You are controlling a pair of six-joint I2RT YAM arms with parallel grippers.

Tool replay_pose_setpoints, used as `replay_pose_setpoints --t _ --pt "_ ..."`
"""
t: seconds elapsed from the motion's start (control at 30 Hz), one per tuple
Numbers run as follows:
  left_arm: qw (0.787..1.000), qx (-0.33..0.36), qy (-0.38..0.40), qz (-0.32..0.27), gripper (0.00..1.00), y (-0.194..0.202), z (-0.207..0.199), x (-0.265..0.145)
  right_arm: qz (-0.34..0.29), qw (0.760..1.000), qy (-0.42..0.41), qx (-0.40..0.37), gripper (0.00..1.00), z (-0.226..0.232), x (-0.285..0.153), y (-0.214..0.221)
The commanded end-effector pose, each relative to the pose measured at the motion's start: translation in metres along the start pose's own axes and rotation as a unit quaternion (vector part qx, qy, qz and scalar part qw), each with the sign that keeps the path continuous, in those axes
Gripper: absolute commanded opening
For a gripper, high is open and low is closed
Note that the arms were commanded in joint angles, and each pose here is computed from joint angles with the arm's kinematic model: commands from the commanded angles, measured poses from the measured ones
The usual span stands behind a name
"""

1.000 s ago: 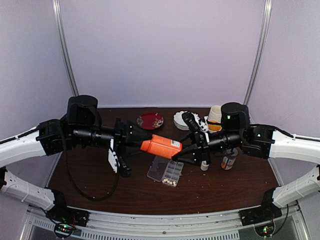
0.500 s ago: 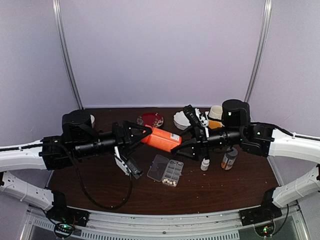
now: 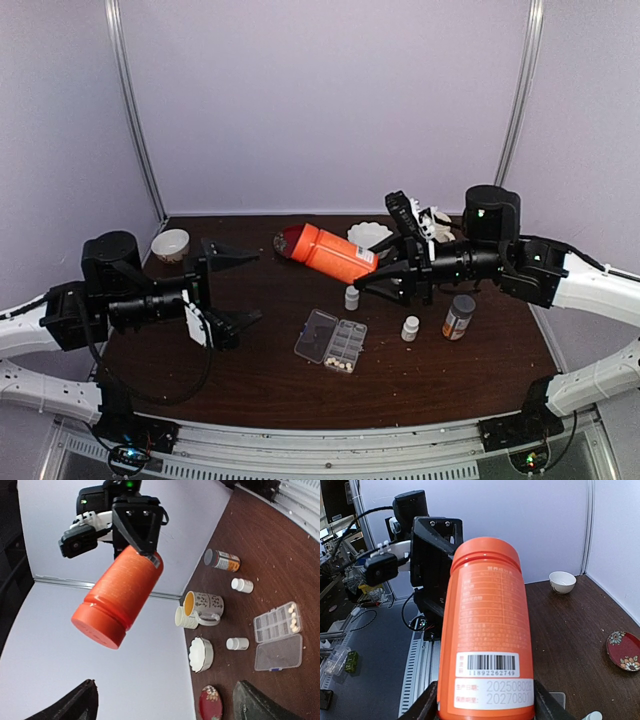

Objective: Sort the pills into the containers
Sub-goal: Screw the lid of the pill bottle onto the pill bottle.

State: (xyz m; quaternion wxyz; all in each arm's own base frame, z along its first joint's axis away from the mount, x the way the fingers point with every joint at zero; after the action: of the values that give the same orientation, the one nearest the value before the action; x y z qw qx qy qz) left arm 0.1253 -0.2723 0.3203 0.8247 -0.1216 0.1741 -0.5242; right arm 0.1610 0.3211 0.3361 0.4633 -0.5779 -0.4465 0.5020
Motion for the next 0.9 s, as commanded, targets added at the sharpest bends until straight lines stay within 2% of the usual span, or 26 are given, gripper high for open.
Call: replay_pose_setpoints --t 0.0,0.07,0.13,0.2,0.33,0.5,0.7,0.87 --pt "0.963 -0.264 -0.022 -0.054 0.97 -0.019 0.026 -0.007 -0.013 0.999 0.023 -0.044 0.0 -0.004 -0.009 -0.014" --pt "0.928 -0.37 -0.021 -0.038 0.98 -0.019 0.038 -0.006 -0.014 0.998 0.02 -0.055 0.0 -0.003 -0.009 -0.014" --pt "0.886 -0.463 -0.035 0.006 0.98 -0.01 0.048 -0.002 -0.015 0.998 0.008 -0.065 0.0 0.001 -0.009 -0.015" --pt "0.864 -0.502 -0.014 0.03 0.98 -0.01 0.049 0.003 -0.016 0.997 -0.006 -0.077 0.0 0.005 -0.009 -0.016" --pt "0.852 -0.521 0.045 0.011 0.98 -0.022 0.037 0.014 -0.005 0.994 -0.024 -0.103 0.0 0.014 -0.006 -0.012" --pt "0.847 -0.522 0.083 -0.053 0.98 -0.041 0.031 0.011 0.02 0.991 -0.035 -0.129 0.0 0.022 -0.003 -0.007" --pt "0.839 -0.529 0.121 -0.03 0.98 -0.042 0.024 0.026 0.03 0.986 -0.038 -0.157 0.0 0.032 0.002 -0.006" --pt "0.838 -0.529 0.131 -0.037 0.98 -0.044 0.023 0.031 0.041 0.984 -0.038 -0.169 0.0 0.035 0.008 -0.006"
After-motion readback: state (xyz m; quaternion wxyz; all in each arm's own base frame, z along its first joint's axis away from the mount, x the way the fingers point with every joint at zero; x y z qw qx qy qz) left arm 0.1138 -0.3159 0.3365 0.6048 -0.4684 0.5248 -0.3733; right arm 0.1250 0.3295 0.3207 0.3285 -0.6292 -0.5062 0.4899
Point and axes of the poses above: each gripper's point midway between its finger pads, its own x axis out along the fingers, its own z axis along the line the jaws close on, y = z × x, the point moved 3 cm from there along -x, back along the fingers, and after that the axes turned 10 degrees about -x, right-handed, at the moved point
